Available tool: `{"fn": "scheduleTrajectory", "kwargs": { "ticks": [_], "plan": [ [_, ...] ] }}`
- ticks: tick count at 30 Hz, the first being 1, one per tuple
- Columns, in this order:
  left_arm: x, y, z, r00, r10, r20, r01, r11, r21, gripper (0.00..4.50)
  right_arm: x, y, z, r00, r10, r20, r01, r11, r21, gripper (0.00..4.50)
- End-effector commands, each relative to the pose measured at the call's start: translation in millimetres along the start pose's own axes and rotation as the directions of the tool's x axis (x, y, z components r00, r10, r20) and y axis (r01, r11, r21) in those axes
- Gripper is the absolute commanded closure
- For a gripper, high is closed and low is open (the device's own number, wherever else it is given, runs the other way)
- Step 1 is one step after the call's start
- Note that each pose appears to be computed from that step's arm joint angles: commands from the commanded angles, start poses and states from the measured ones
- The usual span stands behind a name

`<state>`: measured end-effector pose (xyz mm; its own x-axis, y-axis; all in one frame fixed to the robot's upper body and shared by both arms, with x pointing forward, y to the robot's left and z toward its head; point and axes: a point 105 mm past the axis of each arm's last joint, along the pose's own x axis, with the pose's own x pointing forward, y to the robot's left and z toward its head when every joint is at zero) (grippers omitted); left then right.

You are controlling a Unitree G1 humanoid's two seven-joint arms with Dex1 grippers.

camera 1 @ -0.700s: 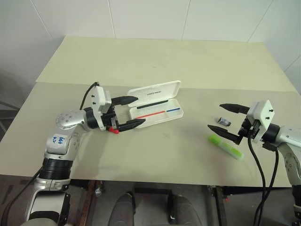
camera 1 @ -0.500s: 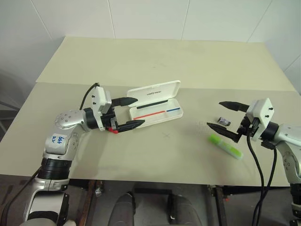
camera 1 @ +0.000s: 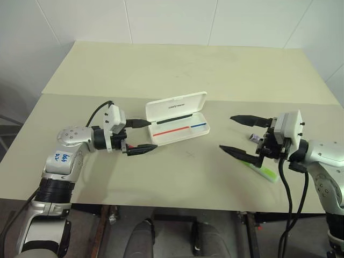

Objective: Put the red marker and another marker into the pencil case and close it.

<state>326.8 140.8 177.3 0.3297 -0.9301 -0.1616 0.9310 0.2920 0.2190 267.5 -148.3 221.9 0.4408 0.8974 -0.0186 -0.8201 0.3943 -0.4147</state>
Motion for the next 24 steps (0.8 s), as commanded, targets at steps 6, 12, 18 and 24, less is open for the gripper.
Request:
{"fn": "scheduleTrajectory", "kwargs": {
  "ticks": [6,12,18,24],
  "plan": [
    [13,9,-2,0.999,-0.041,-0.035,0.042,0.998,0.047,0.45,20,30,35,0.988,0.103,0.114,-0.103,0.995,-0.008,0.00],
    [31,10,0,0.996,-0.074,-0.058,0.080,0.992,0.102,2.04,17,24,16,0.995,0.056,0.087,-0.057,0.998,0.009,0.00],
    [38,7,-5,0.992,-0.085,-0.097,0.095,0.990,0.103,2.04,20,23,11,0.995,0.024,0.097,-0.025,1.000,0.016,0.00],
    [48,3,-19,0.986,-0.089,-0.143,0.099,0.993,0.069,2.04,24,24,13,0.993,0.004,0.115,-0.006,1.000,0.019,0.00]
  ]
}}
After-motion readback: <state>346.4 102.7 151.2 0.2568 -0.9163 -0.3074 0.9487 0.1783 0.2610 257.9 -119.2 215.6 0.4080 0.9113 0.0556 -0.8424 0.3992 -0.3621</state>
